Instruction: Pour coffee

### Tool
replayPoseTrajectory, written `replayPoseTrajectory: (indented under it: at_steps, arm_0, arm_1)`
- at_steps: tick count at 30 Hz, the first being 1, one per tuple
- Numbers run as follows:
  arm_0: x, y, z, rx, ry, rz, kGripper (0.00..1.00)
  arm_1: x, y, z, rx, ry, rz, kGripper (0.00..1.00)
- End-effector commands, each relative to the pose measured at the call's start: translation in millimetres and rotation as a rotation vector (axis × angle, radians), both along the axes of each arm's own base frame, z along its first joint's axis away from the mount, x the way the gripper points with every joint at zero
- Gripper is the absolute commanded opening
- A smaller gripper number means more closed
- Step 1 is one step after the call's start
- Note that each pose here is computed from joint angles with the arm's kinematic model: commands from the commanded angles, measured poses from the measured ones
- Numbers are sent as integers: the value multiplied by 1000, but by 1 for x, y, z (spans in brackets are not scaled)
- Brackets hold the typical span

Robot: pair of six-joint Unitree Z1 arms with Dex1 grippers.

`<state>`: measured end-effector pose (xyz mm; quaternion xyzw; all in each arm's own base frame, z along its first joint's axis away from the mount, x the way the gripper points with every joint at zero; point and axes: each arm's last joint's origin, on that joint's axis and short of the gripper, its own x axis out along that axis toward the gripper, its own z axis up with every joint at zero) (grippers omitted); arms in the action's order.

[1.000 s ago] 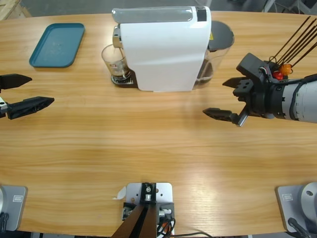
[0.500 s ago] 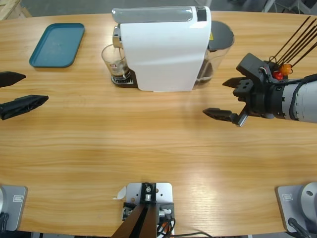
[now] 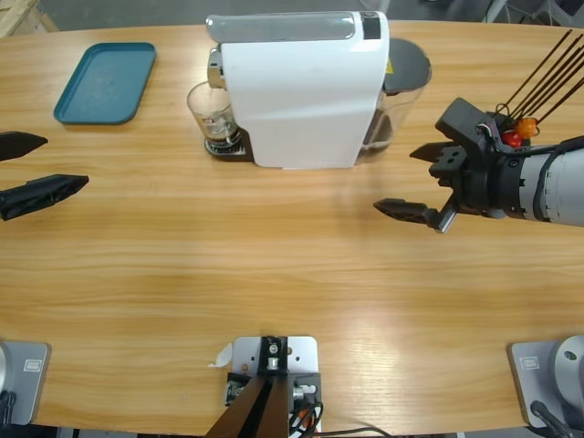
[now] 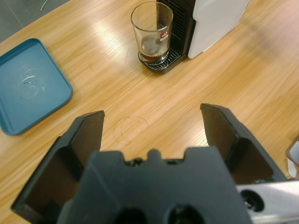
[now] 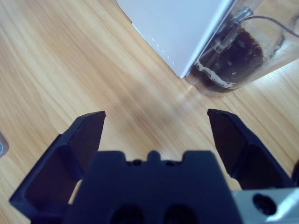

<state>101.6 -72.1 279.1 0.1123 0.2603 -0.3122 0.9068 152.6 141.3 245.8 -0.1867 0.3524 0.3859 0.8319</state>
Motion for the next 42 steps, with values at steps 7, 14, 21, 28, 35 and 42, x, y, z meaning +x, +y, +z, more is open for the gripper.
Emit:
replayPoseTrajectory:
  at_steps: [7, 14, 21, 28, 35, 42]
  arm_0:
    - [6, -4, -6, 29, -35, -20, 890]
    - [37, -27, -20, 42, -17, -49, 890]
    - [44, -35, -58, 59, 40, -91, 890]
    - [58, -50, -85, 7, 28, -183, 885]
    - [87, -70, -101, -25, -39, -178, 885]
    - [109, -80, -111, -39, -141, -101, 885]
  arm_1:
    - [0, 3, -13, -32, 35, 0, 982]
    - [2, 5, -15, -35, 47, 5, 982]
    - [6, 8, -19, -47, 62, 5, 982]
    - [8, 10, -21, -52, 72, 7, 982]
    - [9, 11, -23, -57, 82, 9, 982]
    - [9, 12, -24, -57, 87, 12, 982]
